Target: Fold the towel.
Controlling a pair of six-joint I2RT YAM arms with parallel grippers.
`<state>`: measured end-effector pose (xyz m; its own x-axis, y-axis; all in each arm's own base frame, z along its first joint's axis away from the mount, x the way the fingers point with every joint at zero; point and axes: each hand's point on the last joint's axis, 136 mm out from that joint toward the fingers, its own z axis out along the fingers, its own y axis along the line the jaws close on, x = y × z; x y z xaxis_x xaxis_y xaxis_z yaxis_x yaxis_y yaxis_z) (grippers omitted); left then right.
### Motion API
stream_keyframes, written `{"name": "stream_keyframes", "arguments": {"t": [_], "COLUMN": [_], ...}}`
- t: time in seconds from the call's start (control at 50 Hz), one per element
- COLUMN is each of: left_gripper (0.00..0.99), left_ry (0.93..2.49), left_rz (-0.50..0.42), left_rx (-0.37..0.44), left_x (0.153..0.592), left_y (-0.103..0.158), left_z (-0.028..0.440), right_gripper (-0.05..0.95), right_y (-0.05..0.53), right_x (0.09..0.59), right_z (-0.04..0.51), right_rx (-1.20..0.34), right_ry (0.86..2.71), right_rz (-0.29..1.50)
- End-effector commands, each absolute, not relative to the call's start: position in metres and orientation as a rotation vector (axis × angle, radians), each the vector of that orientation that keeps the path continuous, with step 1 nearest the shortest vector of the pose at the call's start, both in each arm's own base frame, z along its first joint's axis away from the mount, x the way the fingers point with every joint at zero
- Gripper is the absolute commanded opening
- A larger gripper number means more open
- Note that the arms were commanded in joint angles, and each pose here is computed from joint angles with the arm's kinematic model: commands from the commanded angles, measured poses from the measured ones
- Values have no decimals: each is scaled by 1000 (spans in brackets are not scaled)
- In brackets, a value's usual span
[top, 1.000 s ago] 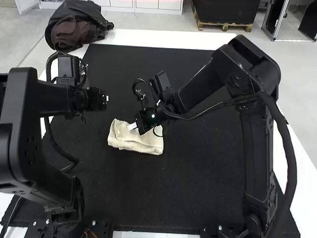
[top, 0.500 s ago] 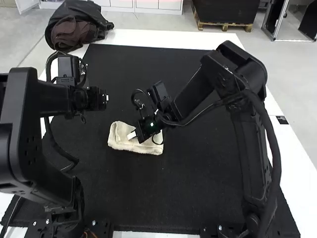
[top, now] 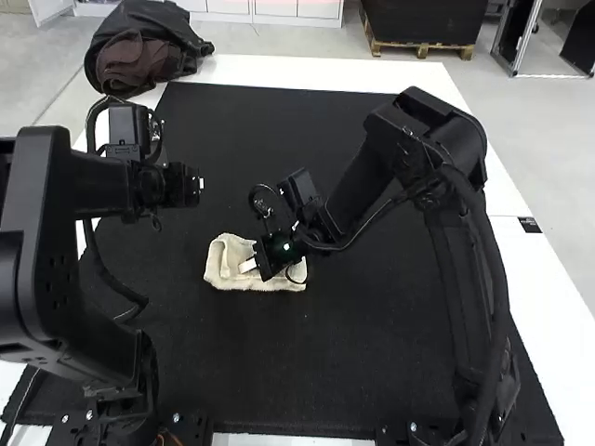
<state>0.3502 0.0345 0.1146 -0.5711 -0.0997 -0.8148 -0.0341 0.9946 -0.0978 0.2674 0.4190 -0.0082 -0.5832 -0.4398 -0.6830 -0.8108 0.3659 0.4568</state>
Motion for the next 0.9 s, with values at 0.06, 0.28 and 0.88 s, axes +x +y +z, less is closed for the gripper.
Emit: {"name": "stream_keyframes", "arguments": {"t": [0.06,0.28,0.88], "left_gripper": [969,969,969], "left_ry": [2116,2068,1799], "left_rz": [-82,-78,-160], "left_rx": [-102,-89,15], "left_x": [354,361,353], "left_y": [37,38,-5], "left_z": [138,174,320], "right_gripper": [-20,-20,-20], "right_y": [428,431,265], "right_x": [268,290,314], "right_z": [30,124,394], "right_rx": [-1021,-912,-575], "right_ry": [2144,1977,1481], "right_rz": [1166,1223,1058]}}
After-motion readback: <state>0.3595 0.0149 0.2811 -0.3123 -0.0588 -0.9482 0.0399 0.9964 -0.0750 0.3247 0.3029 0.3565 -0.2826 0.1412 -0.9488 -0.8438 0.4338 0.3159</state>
